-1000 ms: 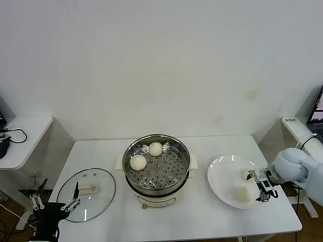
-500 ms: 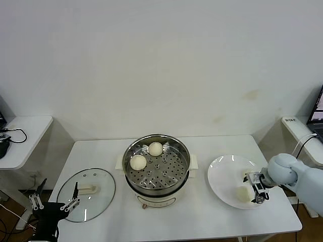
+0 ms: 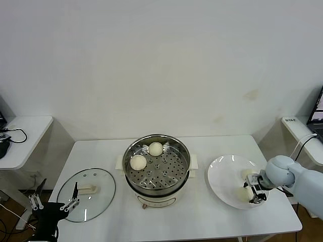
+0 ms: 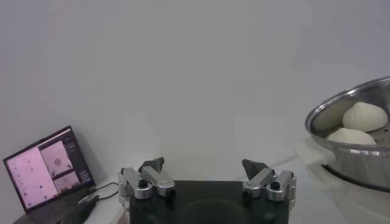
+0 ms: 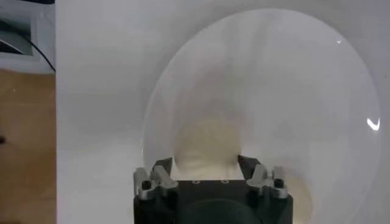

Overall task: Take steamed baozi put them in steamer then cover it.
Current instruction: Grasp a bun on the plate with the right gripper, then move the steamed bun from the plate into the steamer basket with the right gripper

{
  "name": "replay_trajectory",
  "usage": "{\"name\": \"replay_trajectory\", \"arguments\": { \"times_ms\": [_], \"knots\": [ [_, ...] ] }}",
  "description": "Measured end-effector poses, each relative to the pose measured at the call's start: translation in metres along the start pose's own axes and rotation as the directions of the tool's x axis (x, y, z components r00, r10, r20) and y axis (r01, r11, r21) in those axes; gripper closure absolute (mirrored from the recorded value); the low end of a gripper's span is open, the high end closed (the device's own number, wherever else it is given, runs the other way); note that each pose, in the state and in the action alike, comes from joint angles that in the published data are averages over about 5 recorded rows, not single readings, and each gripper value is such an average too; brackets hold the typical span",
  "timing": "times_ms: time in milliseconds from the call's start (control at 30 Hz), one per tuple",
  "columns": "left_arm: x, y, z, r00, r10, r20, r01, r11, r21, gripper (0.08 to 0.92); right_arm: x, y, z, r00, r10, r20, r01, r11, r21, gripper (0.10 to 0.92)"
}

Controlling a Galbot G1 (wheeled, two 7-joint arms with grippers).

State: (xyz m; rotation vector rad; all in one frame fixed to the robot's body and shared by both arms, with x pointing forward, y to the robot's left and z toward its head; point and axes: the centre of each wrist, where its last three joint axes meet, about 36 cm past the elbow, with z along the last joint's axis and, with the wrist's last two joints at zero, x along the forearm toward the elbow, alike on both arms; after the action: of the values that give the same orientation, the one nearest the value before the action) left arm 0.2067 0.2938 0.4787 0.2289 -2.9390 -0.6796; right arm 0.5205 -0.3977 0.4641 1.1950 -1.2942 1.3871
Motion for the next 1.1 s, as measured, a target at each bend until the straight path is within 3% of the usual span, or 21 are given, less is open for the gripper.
{"name": "replay_trajectory", "arguments": {
  "times_ms": [300, 667, 1100],
  "knots": [
    [-0.001, -0.001, 0.0, 1.0, 0.006, 0.004, -0.006, 1.0, -0.001, 0.177, 0.026, -0.012, 0.003, 1.0, 0.014, 0.01, -0.014, 1.0, -0.011, 0.429],
    [-0.006, 0.001, -0.001, 0.9997, 0.016, 0.021, -0.016, 1.0, -0.009, 0.177, 0.118, -0.06, -0.009, 0.988, 0.129, 0.081, -0.128, 0.992, -0.022, 0.421],
    [-0.012, 0.005, 0.006, 0.9998, 0.009, 0.015, -0.009, 1.0, -0.012, 0.177, 0.242, -0.121, -0.108, 0.94, 0.264, 0.218, -0.292, 0.95, 0.109, 0.42]
  ]
}}
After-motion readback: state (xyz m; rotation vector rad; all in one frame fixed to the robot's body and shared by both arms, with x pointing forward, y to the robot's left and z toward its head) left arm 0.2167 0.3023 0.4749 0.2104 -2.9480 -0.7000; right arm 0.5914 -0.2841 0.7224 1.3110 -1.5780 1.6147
